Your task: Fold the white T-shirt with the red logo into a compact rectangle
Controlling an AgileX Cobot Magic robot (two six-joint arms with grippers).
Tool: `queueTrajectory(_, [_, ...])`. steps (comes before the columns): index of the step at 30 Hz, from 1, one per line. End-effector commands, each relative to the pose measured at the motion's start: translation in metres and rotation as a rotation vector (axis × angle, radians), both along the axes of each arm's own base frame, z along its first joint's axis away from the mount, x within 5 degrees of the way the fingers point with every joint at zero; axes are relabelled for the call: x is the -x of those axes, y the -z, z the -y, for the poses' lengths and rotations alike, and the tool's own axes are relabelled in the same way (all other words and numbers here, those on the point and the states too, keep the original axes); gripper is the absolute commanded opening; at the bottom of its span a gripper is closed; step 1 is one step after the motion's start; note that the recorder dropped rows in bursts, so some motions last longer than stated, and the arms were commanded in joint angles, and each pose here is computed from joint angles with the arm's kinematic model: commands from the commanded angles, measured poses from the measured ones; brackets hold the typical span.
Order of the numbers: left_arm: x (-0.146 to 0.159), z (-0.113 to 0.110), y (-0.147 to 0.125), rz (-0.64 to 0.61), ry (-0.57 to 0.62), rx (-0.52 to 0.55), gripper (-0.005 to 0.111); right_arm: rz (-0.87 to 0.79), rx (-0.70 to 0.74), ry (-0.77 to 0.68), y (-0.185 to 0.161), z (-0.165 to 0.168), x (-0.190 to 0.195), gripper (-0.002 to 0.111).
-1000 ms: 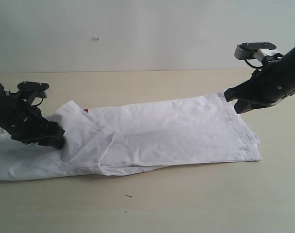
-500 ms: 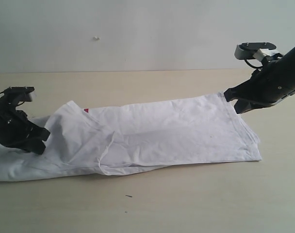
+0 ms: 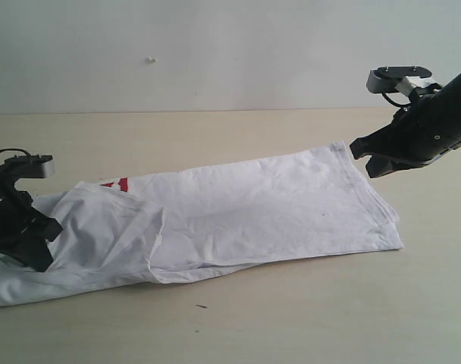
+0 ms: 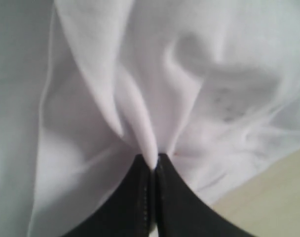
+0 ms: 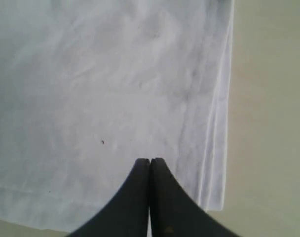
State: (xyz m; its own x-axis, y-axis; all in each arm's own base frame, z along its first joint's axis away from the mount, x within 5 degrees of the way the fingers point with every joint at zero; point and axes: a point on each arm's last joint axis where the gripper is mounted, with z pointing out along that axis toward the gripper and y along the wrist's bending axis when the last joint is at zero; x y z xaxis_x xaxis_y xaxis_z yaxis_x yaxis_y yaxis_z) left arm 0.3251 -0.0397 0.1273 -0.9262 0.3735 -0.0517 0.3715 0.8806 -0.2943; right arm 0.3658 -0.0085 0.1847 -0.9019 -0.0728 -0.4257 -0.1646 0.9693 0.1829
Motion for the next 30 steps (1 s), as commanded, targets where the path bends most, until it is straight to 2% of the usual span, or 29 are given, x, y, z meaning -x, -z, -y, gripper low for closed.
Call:
queueTrajectory(1, [0.004, -0.001, -0.025, 0.041, 0.023, 0.004, 0.000, 0.006, 0.005, 0.000, 0.000, 0.001, 0.000, 0.000])
queueTrajectory(7, [0.017, 0.000, -0.033, -0.076, 0.053, 0.024, 0.000, -0.005, 0.000, -0.003, 0.000, 0.001, 0.001, 0.000])
queueTrajectory(11, [0.020, -0.008, -0.029, -0.104, 0.003, -0.079, 0.000, -0.015, -0.004, -0.007, 0.000, 0.000, 0.002, 0.000])
queueTrajectory(13, [0.019, -0.009, -0.029, -0.097, -0.013, -0.097, 0.000, -0.015, -0.004, -0.007, 0.000, 0.000, 0.002, 0.000])
queueTrajectory(16, [0.016, -0.009, -0.029, -0.074, -0.028, -0.097, 0.018, -0.014, -0.011, -0.002, 0.000, 0.000, 0.002, 0.000])
queueTrajectory(19, [0.014, -0.011, -0.029, -0.047, -0.043, -0.111, 0.048, -0.014, -0.019, 0.003, 0.000, -0.001, 0.002, 0.000])
queueTrajectory(20, [0.011, -0.011, -0.030, -0.014, -0.061, -0.120, 0.053, -0.014, -0.019, 0.003, 0.000, -0.001, 0.002, 0.000])
queueTrajectory(25, [0.005, -0.016, -0.054, 0.168, -0.105, -0.162, 0.047, -0.015, -0.020, 0.002, 0.000, -0.001, 0.002, 0.000])
queueTrajectory(27, [0.006, -0.016, -0.059, 0.182, -0.109, -0.156, 0.047, -0.014, -0.019, 0.003, 0.000, -0.001, 0.002, 0.000])
queueTrajectory(30, [0.013, -0.014, -0.056, 0.136, -0.105, -0.139, 0.047, -0.016, -0.020, 0.002, 0.000, -0.001, 0.002, 0.000])
